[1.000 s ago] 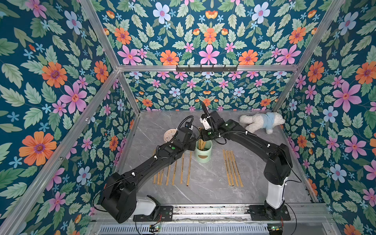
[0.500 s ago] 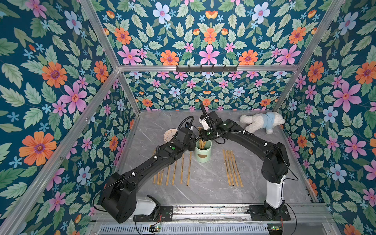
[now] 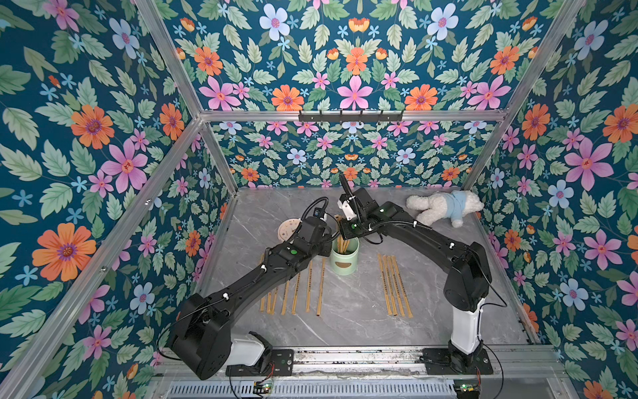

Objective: Take the straws out of the storage container
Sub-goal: Pick up the straw from the container.

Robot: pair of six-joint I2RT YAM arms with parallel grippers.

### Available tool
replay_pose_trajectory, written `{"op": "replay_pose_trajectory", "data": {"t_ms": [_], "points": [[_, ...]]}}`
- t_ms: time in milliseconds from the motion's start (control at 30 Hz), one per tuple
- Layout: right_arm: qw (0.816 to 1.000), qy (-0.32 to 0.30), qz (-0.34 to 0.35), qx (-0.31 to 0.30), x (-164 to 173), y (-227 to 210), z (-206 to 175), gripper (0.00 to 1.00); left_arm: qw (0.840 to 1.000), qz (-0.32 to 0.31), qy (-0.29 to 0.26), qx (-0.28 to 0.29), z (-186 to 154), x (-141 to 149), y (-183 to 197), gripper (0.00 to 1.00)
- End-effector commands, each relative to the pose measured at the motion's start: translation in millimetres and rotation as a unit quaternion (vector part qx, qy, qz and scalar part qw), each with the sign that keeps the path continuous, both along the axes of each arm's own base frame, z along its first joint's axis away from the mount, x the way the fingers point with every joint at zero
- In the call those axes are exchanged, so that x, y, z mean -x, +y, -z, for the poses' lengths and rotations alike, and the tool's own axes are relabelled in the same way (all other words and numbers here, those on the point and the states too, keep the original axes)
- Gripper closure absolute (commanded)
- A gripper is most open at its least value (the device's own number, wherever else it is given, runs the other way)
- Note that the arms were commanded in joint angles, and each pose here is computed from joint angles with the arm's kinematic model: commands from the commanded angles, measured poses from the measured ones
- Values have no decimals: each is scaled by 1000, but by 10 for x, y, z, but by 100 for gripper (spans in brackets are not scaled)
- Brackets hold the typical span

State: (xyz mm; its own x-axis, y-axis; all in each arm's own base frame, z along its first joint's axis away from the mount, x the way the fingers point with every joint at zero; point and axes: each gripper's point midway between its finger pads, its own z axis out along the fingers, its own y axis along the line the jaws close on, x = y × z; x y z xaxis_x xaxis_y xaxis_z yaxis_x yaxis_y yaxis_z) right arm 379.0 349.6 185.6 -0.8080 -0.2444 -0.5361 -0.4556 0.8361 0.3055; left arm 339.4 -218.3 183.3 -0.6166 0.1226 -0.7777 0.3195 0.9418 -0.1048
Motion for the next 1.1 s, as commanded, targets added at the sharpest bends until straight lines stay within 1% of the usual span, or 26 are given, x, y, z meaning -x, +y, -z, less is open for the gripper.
{"op": "replay_pose_trajectory", "data": {"t_ms": [0,300,500,667,900,967,1067], "points": [[1000,-3,-3,-1,42,-29,-68,91,1000,-4,-7,3,-49,-21,7,55],[1000,-13,-7,4,147,-116,-225,91,1000,-2,-7,14,-73,-26,-29,55],[999,-33,-5,-3,198,-178,-450,91,1000,-2,-7,21,-108,-26,-41,55],[998,-54,-5,-18,261,-236,-724,91,1000,-4,-8,24,-152,-31,-44,55],[995,-91,-7,-35,399,-384,-1210,91,999,-9,-8,34,-195,-47,-58,55],[993,-111,-6,-50,506,-480,-1458,90,999,-10,-8,36,-210,-48,-62,55],[991,-124,-6,-57,638,-601,-1646,90,999,-11,-8,40,-227,-49,-67,55]]}}
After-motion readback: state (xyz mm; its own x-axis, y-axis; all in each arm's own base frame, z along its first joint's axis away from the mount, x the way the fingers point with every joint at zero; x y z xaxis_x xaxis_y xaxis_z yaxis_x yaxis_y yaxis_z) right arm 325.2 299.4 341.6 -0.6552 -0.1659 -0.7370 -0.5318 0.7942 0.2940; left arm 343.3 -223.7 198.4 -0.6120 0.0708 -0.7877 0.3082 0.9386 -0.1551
